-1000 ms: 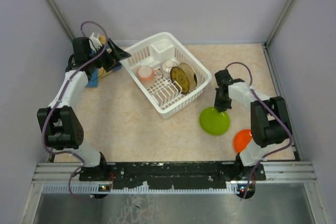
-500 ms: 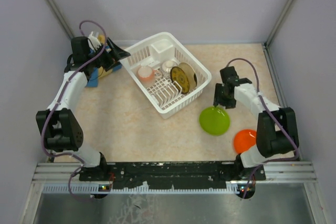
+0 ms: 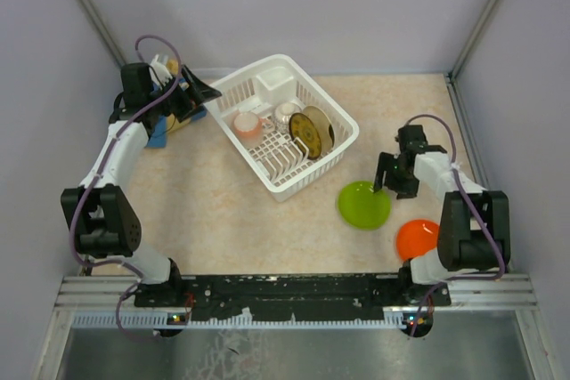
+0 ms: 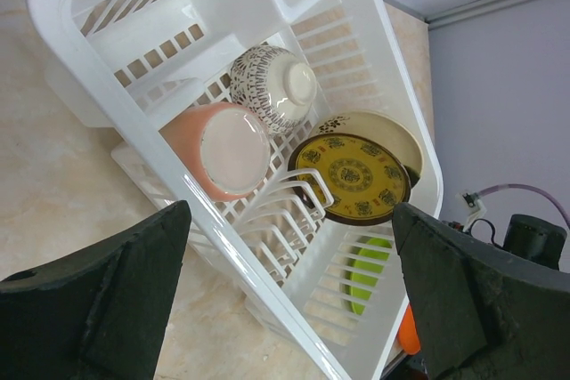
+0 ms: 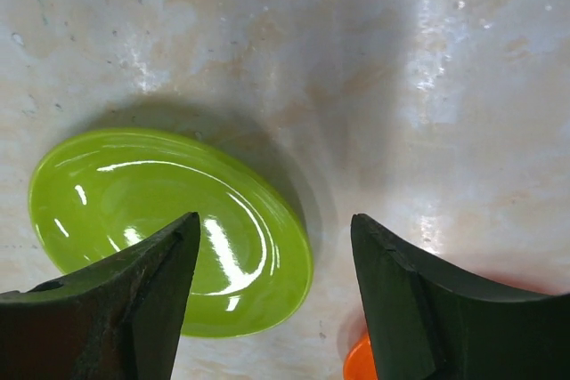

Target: Load the mixed dishes into the dish rack

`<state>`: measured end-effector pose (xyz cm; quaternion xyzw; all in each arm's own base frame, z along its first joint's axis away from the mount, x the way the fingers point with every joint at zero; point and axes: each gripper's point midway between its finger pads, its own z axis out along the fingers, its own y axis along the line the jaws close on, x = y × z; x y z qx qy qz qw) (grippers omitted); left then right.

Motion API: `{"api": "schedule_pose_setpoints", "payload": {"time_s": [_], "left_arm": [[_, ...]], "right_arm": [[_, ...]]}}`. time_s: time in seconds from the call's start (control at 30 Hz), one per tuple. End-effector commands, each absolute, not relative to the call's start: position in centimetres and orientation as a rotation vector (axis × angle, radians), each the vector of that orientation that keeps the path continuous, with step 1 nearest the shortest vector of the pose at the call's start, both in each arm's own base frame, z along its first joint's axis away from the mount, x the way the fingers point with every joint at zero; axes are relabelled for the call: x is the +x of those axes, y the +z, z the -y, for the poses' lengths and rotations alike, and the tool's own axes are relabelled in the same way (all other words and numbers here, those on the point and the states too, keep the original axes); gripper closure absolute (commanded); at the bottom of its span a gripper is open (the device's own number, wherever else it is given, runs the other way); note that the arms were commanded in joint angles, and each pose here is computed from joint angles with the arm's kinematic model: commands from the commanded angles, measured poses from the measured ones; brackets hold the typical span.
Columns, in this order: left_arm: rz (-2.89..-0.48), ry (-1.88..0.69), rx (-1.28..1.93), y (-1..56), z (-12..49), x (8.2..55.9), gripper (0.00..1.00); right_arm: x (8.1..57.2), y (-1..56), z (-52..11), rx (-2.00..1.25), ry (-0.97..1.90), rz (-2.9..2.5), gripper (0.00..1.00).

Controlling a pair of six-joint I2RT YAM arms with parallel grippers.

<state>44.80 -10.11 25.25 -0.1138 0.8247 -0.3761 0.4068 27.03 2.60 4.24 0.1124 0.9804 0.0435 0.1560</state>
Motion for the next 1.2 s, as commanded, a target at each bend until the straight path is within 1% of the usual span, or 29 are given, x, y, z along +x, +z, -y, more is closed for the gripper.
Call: {"api": "schedule_pose_setpoints", "payload": {"time_s": [0.0,0.23,0.3,0.4,0.47,0.53,0.63,0.73,0.83,1.0,1.17], "left_arm": [[-2.048,-0.938,-0.24,26.8,10.1,44.6,0.0],[-2.056,-0.926,-0.245,26.4,10.0,44.3,0.0],[-2.065,-0.926,-0.25,26.1,10.0,43.8,0.0],[-2.106,-0.931,-0.278,24.4,10.1,42.1,0.0],[-2.135,-0.929,-0.3,23.2,10.0,40.6,0.0],[-2.191,-0.931,-0.321,21.6,10.1,38.6,0.0],[-2.246,-0.928,-0.342,20.1,10.2,35.9,0.0],[-2.256,-0.915,-0.355,19.8,10.1,34.4,0.0],[-2.251,-0.899,-0.356,20.2,9.9,33.9,0.0],[-2.235,-0.911,-0.358,21.3,10.1,33.9,0.0],[-2.214,-0.918,-0.339,22.4,10.2,34.3,0.0]], "right_arm": [[28.5,4.7,-4.6,0.262,0.3,-2.735,0.32],[27.2,2.6,-6.0,0.261,0.413,-2.784,0.39],[26.9,2.1,-6.4,0.262,0.451,-2.793,0.43],[26.3,1.5,-7.1,0.269,0.503,-2.807,0.53],[26.0,1.3,-7.3,0.27,0.523,-2.81,0.58],[25.7,1.1,-7.5,0.268,0.544,-2.814,0.62],[25.2,0.3,-7.9,0.281,0.58,-2.824,0.72],[24.8,-0.3,-8.2,0.291,0.599,-2.838,0.84],[24.4,-0.3,-8.3,0.297,0.601,-2.843,1.0],[24.9,1.5,-8.0,0.299,0.575,-2.816,1.0],[25.9,4.4,-6.9,0.283,0.482,-2.781,1.0]]}}
